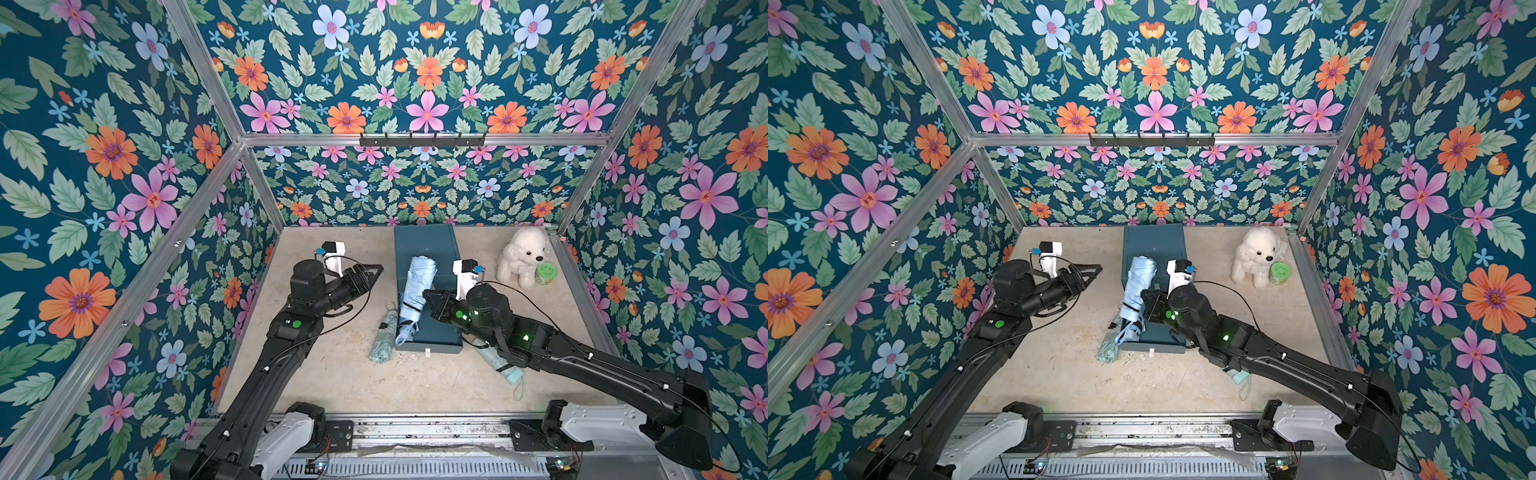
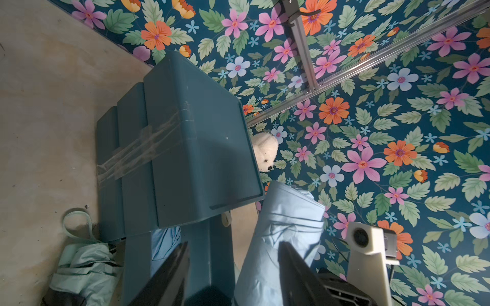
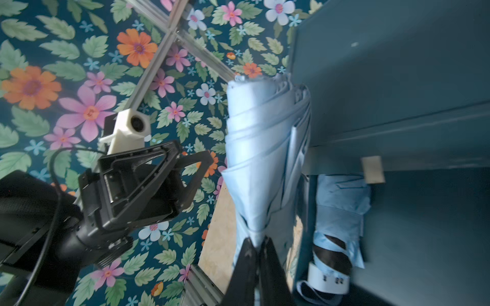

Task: Place the umbrella in the drawer by color
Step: Pick up the umbrella from the center of the board, then place the umbrella in the drawer.

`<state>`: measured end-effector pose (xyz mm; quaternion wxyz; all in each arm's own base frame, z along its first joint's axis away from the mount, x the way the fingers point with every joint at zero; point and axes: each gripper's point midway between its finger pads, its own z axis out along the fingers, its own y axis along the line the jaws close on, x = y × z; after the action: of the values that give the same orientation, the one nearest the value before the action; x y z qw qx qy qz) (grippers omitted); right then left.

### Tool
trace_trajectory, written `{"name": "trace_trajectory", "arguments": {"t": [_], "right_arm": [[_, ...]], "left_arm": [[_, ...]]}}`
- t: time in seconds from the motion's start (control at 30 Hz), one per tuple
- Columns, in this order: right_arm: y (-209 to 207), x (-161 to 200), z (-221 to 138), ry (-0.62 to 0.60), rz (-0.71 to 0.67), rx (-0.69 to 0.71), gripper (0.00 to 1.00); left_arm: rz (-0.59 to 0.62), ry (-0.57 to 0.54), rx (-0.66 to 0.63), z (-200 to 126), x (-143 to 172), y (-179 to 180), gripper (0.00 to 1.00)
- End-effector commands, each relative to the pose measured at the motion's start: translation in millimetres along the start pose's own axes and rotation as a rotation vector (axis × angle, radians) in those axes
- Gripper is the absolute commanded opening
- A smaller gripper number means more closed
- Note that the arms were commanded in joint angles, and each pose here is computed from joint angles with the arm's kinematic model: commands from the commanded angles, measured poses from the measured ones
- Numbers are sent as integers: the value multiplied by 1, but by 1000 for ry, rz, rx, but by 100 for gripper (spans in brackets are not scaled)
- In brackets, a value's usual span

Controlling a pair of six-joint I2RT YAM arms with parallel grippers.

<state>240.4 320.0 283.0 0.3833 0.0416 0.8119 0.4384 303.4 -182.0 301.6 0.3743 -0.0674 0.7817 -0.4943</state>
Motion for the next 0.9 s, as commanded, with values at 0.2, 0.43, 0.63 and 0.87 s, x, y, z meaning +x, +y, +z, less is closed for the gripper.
{"name": "trace_trajectory", "arguments": {"t": [0.2, 0.43, 0.63, 0.87], "right_arm": [[-23, 31, -14, 158, 272, -75, 0], [-46, 45, -16, 218, 392, -79, 0], [-58, 45, -6, 221, 469, -111, 0], [-71, 33, 8, 212, 497, -102, 0]], "left_arm": [[61, -1, -78, 37, -18, 27, 78], [43, 39, -112, 71, -22, 50, 79], [70, 80, -142, 92, -20, 58, 78], [96, 162, -198, 112, -8, 79, 78]]}}
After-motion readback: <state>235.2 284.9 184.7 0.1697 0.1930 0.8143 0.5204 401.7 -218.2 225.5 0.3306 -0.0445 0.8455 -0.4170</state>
